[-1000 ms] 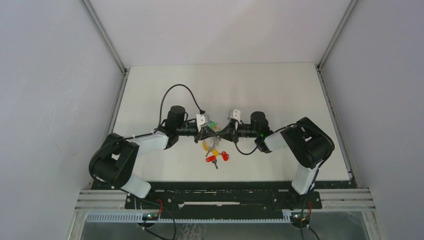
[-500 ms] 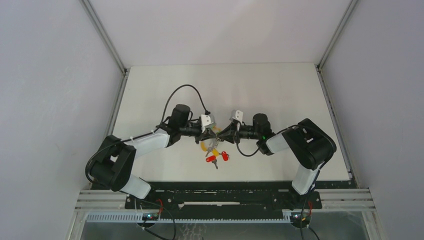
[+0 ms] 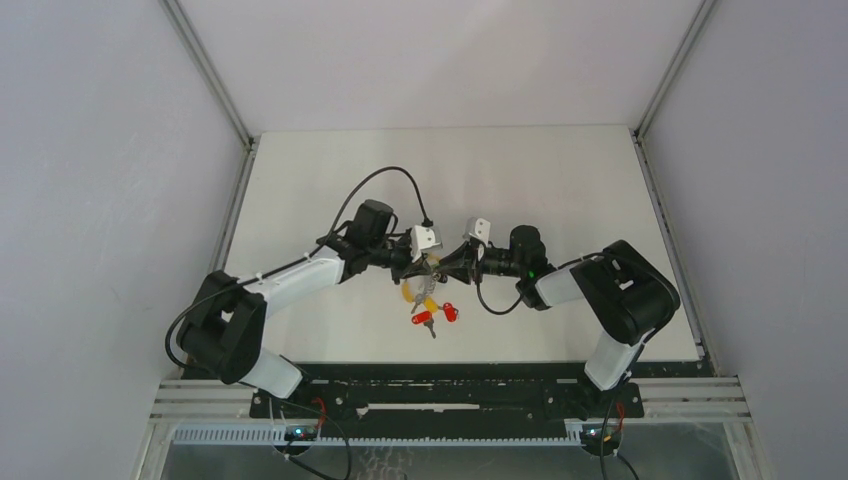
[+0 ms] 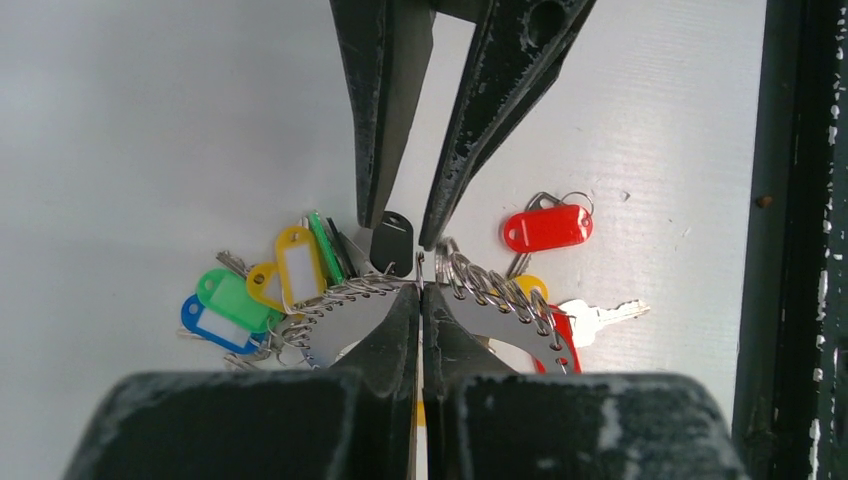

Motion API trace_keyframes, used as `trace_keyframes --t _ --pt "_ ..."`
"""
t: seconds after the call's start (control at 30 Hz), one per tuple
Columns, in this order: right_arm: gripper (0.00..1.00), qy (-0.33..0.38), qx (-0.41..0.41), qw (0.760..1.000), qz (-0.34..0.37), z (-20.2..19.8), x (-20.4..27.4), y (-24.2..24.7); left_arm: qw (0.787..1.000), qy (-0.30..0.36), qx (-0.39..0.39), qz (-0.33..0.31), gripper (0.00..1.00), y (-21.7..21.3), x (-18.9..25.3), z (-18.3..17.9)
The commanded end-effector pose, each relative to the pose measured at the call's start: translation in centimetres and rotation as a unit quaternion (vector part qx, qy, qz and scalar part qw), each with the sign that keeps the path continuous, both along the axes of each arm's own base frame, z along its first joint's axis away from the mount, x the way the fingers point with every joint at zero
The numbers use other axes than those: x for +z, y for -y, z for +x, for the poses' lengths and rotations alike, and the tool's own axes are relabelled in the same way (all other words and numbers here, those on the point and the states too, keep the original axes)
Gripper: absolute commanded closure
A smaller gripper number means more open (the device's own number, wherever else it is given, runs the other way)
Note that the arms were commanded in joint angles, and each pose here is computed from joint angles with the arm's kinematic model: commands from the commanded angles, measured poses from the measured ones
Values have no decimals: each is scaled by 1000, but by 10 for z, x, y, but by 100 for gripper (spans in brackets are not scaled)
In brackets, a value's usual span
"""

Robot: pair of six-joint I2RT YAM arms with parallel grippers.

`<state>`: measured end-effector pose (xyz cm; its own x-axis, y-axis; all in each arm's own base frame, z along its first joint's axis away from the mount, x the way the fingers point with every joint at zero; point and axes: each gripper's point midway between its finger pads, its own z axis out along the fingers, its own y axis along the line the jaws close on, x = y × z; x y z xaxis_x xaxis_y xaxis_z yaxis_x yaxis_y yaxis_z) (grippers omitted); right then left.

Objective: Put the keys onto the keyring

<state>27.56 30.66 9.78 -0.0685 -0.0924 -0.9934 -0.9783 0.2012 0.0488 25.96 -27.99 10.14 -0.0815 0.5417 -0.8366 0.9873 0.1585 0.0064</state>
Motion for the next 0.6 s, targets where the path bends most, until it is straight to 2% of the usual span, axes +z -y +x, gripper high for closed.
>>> trace_keyframes --t 0.0,0.43,0.57 --pt "77 34 19 999 17 -2 12 -6 999 38 -11 -13 100 8 30 7" --pt "79 25 37 999 12 -9 5 -13 999 39 -10 -12 100 12 32 8" --pt "80 28 19 999 5 -7 5 -9 999 38 -3 -7 100 11 30 10"
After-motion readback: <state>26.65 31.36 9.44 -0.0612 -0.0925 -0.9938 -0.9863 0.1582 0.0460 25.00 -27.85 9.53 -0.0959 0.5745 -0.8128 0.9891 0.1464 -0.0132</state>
